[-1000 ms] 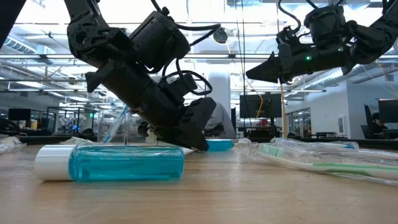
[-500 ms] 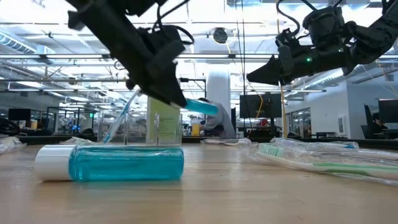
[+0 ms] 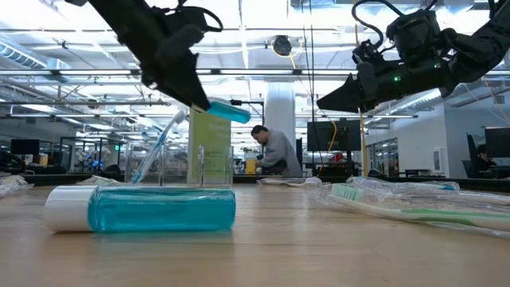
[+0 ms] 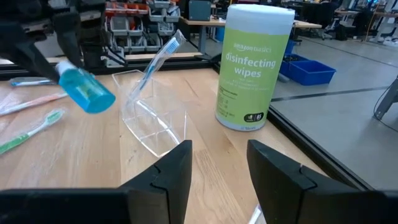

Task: Pick & Place toothbrushing station
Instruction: Put the top mouthwash into the transparent organizer

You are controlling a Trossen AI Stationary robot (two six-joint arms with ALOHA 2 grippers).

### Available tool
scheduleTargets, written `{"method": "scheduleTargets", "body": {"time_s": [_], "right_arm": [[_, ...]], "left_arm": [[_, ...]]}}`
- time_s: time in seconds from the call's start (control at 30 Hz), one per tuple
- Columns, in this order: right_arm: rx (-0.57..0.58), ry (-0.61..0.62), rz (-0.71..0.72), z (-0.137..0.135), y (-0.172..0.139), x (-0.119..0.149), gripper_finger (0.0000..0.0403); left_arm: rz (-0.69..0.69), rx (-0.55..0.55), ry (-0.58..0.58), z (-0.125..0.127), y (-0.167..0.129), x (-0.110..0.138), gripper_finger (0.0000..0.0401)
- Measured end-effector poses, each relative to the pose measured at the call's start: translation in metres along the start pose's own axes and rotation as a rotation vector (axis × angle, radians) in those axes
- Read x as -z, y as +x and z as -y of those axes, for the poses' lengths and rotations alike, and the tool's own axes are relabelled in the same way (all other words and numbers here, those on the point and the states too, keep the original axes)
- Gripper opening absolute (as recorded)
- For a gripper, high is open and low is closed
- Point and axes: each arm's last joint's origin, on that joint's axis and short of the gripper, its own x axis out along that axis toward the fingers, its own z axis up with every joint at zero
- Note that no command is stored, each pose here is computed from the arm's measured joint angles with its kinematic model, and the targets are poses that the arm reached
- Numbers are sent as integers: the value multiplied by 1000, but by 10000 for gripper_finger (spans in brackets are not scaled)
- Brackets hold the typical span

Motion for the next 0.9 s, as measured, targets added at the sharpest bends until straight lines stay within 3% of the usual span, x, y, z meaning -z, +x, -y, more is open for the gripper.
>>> {"method": "scheduleTargets", "body": {"time_s": [0.6,0.77,0.9], "right_arm": [[0,-1,-4,0,0,0,146],[0,-1,-3,0,0,0,146],[0,-1,-3,0,0,0,146]], "left_arm": [[-247,-184,104,-48,-20,14,113],[-377,-124,177,-58,-18,18,113],[-403,-109,240,-63,-17,17,113]]}}
